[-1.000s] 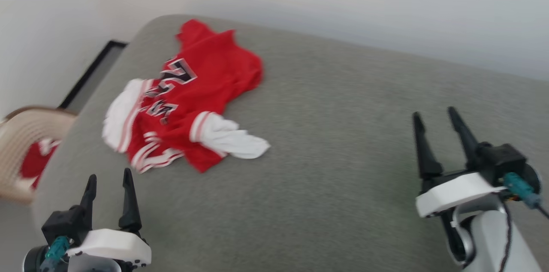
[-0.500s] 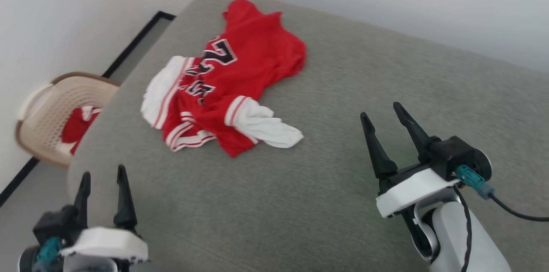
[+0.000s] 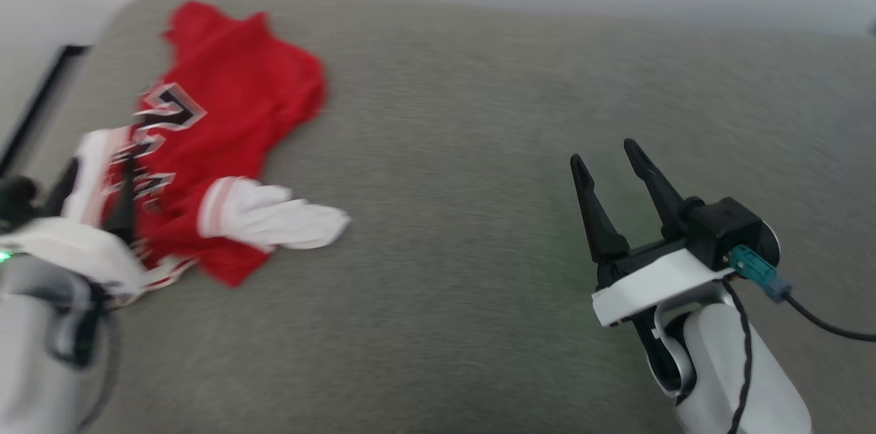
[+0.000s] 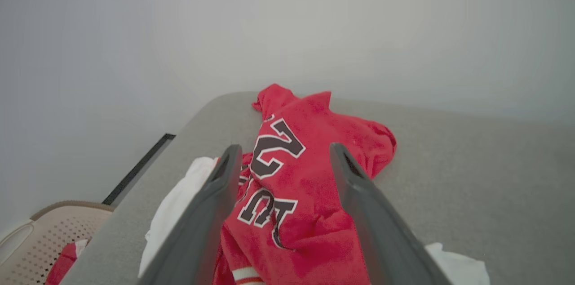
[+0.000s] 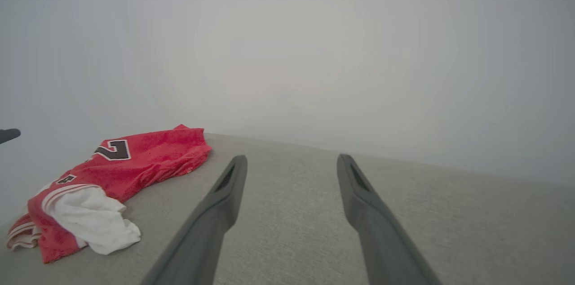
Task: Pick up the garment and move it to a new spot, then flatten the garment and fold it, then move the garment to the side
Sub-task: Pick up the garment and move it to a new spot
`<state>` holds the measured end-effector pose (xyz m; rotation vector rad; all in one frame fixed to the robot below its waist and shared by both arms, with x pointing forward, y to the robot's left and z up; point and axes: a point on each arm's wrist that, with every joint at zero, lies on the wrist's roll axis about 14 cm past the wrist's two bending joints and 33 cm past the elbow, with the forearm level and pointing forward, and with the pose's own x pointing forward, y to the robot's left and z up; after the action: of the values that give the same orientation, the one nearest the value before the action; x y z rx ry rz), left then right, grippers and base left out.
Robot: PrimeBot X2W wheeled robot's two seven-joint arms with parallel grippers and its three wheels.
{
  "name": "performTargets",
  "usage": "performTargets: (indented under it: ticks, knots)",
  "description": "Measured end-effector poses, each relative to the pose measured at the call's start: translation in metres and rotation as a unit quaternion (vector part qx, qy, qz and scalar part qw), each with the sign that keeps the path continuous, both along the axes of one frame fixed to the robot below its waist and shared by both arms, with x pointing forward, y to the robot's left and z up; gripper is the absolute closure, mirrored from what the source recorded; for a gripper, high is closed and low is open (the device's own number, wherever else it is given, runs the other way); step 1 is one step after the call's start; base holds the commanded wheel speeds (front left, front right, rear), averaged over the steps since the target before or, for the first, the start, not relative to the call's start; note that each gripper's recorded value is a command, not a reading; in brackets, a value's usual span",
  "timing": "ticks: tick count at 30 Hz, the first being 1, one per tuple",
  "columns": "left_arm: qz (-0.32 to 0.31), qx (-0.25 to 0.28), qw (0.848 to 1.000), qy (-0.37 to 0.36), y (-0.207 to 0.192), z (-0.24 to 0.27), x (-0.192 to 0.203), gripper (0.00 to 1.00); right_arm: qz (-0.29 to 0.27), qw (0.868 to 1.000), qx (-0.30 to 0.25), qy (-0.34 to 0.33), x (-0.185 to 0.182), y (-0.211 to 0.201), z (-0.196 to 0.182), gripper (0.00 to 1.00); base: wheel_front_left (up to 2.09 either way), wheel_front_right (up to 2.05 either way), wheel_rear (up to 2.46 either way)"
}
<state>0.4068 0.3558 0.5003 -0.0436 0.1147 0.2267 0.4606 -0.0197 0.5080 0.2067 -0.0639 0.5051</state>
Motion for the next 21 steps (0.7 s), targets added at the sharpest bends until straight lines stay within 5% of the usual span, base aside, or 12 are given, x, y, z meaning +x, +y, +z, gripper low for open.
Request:
performTargets:
  ticks: [5, 11, 18, 19, 20, 21]
  knots:
    - [-0.019, -0.032, 0.984, 0.173, 0.011, -0.057, 0.018, 0.0, -0.053, 0.999, 0.005, 0.008, 0.003, -0.039, -0.005, 0.0, 0.0, 0.0, 0.0]
    - [-0.023, -0.067, 0.937, 0.343, 0.012, -0.118, 0.019, 0.0, -0.107, 0.994, -0.005, 0.028, 0.0, -0.082, -0.02, 0.0, 0.0, 0.0, 0.0]
    - [-0.025, -0.098, 0.907, 0.408, -0.001, -0.153, 0.034, 0.0, -0.142, 0.989, -0.004, 0.043, -0.005, -0.11, -0.029, 0.0, 0.0, 0.0, 0.0]
    - [-0.026, -0.099, 0.905, 0.412, -0.002, -0.155, 0.036, 0.11, -0.146, 0.988, -0.005, 0.043, -0.006, -0.113, -0.029, 0.0, 0.0, 0.0, 0.0]
    - [-0.028, -0.099, 0.905, 0.414, -0.004, -0.157, 0.039, 0.78, -0.15, 0.988, -0.005, 0.043, -0.006, -0.117, -0.029, 0.0, 0.0, 0.0, 0.0]
    - [-0.03, -0.103, 0.905, 0.411, -0.007, -0.156, 0.041, 1.0, -0.154, 0.987, -0.004, 0.043, -0.007, -0.119, -0.028, 0.0, 0.0, 0.0, 0.0]
